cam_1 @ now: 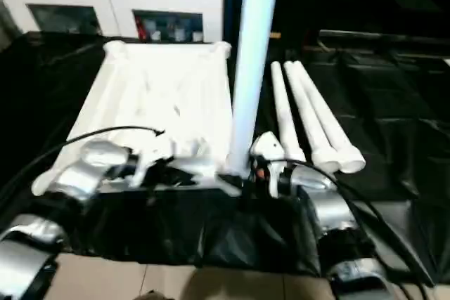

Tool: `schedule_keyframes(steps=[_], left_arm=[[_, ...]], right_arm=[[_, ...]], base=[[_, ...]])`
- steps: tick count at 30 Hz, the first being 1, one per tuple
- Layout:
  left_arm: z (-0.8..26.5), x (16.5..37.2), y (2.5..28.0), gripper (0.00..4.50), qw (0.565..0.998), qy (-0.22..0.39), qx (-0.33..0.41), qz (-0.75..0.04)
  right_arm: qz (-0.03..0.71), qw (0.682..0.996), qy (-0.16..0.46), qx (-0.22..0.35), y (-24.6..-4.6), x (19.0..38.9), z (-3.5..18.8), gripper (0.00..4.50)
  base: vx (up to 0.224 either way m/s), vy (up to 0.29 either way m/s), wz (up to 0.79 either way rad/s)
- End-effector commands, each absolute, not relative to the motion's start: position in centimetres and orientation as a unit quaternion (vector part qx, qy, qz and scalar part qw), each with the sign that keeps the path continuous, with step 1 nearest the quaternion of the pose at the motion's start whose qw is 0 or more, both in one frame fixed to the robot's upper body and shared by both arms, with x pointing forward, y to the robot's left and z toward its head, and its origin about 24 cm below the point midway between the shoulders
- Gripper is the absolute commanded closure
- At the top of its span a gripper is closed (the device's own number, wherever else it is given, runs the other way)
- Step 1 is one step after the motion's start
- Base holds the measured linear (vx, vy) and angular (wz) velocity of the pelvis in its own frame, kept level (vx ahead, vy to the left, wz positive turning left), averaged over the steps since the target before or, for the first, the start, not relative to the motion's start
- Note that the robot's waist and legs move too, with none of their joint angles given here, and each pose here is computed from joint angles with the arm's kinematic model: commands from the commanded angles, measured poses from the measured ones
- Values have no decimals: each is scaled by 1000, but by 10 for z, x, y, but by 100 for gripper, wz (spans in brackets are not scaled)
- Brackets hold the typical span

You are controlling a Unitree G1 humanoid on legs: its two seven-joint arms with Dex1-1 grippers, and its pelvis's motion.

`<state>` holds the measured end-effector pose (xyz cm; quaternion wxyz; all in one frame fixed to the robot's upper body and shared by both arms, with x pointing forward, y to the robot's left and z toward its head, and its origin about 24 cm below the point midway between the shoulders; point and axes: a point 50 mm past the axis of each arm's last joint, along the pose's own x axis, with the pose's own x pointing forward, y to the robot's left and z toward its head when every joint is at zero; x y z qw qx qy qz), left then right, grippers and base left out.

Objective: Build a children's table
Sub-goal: Rotate leg to tighten

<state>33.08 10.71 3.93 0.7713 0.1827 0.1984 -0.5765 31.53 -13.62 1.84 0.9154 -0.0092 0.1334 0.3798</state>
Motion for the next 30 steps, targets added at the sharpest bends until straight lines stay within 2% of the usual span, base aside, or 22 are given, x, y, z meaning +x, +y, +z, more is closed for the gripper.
schedule_keyframes(steps=[1, 4, 7, 8, 10, 12, 13, 15, 18, 19, 23, 24, 25, 30], left_arm=[[44, 343, 84, 450, 821, 182, 183, -509], [43, 343, 71, 450, 830, 176, 184, -496], [43, 340, 59, 450, 828, 169, 183, -503], [43, 340, 59, 450, 828, 169, 183, -503], [41, 336, 60, 450, 815, 163, 186, -525], [41, 335, 65, 450, 809, 162, 190, -532], [40, 335, 67, 450, 808, 164, 192, -533], [41, 332, 74, 450, 793, 156, 198, -554], [41, 329, 85, 450, 776, 151, 206, -577], [41, 327, 94, 450, 764, 153, 206, -592], [41, 323, 106, 450, 740, 160, 201, -621], [41, 323, 106, 450, 740, 160, 201, -621], [43, 322, 112, 450, 729, 164, 189, -638], [48, 317, 121, 450, 700, 168, 171, -672]], right_arm=[[302, 936, 178, -11, -117, 315, -4, 178], [249, 950, 186, 5, -107, 320, -8, 178], [236, 956, 172, 11, -91, 324, -4, 178], [236, 956, 172, 11, -91, 324, -4, 143], [257, 955, 149, 14, -84, 327, 3, 108], [270, 952, 141, 19, -86, 327, 5, 106], [276, 951, 138, 18, -87, 328, 6, 76], [296, 946, 136, 7, -92, 328, 7, 67], [342, 930, 132, -9, -100, 325, 9, 63], [393, 910, 131, -17, -106, 320, 11, 63], [473, 870, 132, -29, -117, 310, 14, 63], [474, 870, 132, -29, -117, 310, 14, 63], [521, 841, 139, -32, -123, 303, 16, 63], [587, 794, 156, -35, -133, 294, 21, 63]], base=[[0, 0, 0], [0, 0, 0], [0, 0, 0], [0, 0, 0], [0, 0, 0], [0, 0, 0], [0, 0, 0], [0, 0, 0], [0, 0, 0], [0, 0, 0], [0, 0, 0], [0, 0, 0], [0, 0, 0], [0, 0, 0]])
